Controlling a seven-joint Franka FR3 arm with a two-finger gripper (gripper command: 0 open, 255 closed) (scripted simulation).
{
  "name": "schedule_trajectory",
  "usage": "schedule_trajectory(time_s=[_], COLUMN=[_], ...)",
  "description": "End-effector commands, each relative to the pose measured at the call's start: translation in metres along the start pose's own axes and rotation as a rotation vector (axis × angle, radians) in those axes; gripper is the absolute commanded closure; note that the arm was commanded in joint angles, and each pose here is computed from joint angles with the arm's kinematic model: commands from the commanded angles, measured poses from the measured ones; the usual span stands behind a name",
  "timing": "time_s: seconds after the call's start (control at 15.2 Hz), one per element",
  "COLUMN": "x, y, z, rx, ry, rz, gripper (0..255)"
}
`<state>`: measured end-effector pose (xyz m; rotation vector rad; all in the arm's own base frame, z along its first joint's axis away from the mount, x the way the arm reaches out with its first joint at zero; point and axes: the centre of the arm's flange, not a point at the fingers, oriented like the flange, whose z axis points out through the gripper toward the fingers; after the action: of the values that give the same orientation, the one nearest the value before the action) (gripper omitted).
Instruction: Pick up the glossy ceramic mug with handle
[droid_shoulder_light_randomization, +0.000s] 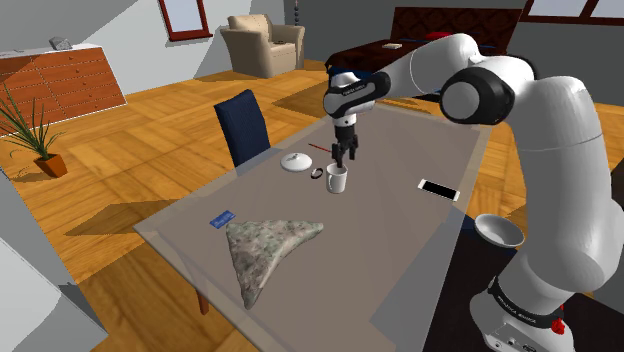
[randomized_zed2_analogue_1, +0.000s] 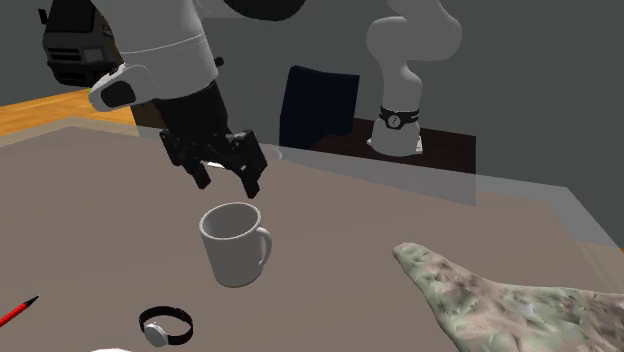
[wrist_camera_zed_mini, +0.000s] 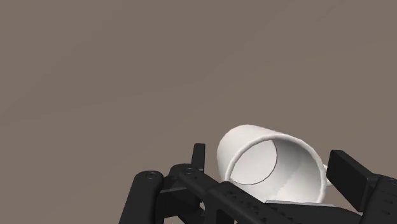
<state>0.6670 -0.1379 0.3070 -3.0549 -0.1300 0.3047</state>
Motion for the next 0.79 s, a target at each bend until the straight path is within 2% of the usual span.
schedule_trajectory(time_s=[0.0, 0.66, 0.73], x=[0.024, 0.038, 0.037], y=[0.014, 0.021, 0.021], z=[0.011, 0.053, 0.054], rx=[-0.003, -0.004, -0.004], ry=[-0.006, -0.008, -0.008], rz=[-0.002, -0.002, -0.002], gripper=[0, 0, 255])
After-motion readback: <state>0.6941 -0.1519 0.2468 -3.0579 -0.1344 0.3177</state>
